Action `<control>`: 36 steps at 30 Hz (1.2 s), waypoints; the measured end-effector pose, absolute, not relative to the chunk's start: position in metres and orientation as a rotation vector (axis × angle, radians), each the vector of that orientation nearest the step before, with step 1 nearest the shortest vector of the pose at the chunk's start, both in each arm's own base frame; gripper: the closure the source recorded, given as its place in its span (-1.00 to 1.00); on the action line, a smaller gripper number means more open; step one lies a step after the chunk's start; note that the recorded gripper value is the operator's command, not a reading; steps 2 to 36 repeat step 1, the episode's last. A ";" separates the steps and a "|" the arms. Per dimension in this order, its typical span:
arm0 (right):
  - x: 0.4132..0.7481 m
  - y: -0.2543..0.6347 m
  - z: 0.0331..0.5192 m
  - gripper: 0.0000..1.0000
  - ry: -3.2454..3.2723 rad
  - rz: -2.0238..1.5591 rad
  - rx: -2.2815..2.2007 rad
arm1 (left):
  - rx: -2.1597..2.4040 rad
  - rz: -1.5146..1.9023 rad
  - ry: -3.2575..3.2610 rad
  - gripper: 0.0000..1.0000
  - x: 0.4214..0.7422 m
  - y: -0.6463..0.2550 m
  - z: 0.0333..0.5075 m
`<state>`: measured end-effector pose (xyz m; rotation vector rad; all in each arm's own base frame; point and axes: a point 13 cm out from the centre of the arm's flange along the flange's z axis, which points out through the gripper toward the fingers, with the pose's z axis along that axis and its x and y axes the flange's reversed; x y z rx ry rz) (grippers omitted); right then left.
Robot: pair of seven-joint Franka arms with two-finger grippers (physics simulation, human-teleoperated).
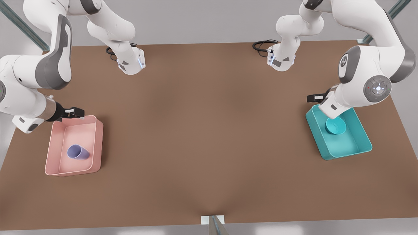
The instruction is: Put the bowls and cups in different boxes
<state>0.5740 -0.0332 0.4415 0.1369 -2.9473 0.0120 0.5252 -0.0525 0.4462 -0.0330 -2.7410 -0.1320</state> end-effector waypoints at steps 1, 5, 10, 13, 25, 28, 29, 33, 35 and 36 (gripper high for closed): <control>0.573 -0.033 0.443 -1.00 -2.948 0.012 0.126 | -0.033 -0.132 -2.741 -1.00 0.525 -0.053 0.446; 0.573 -0.033 0.443 -1.00 -2.948 0.012 0.126 | -0.033 -0.132 -2.741 -1.00 0.525 -0.053 0.446; 0.573 -0.033 0.443 -1.00 -2.948 0.012 0.126 | -0.033 -0.132 -2.741 -1.00 0.525 -0.053 0.446; 0.573 -0.033 0.443 -1.00 -2.948 0.012 0.126 | -0.033 -0.132 -2.741 -1.00 0.525 -0.053 0.446; 0.573 -0.033 0.443 -1.00 -2.948 0.012 0.126 | -0.033 -0.132 -2.741 -1.00 0.525 -0.053 0.446; 0.573 -0.033 0.443 -1.00 -2.948 0.012 0.126 | -0.033 -0.132 -2.741 -1.00 0.525 -0.053 0.446; 0.573 -0.033 0.443 -1.00 -2.948 0.012 0.126 | -0.033 -0.132 -2.741 -1.00 0.525 -0.053 0.446; 0.573 -0.033 0.443 -1.00 -2.948 0.012 0.126 | -0.033 -0.132 -2.741 -1.00 0.525 -0.053 0.446; 0.573 -0.033 0.443 -1.00 -2.948 0.012 0.126 | -0.033 -0.132 -2.741 -1.00 0.525 -0.053 0.446; 0.573 -0.033 0.443 -1.00 -2.948 0.012 0.126 | -0.033 -0.132 -2.741 -1.00 0.525 -0.053 0.446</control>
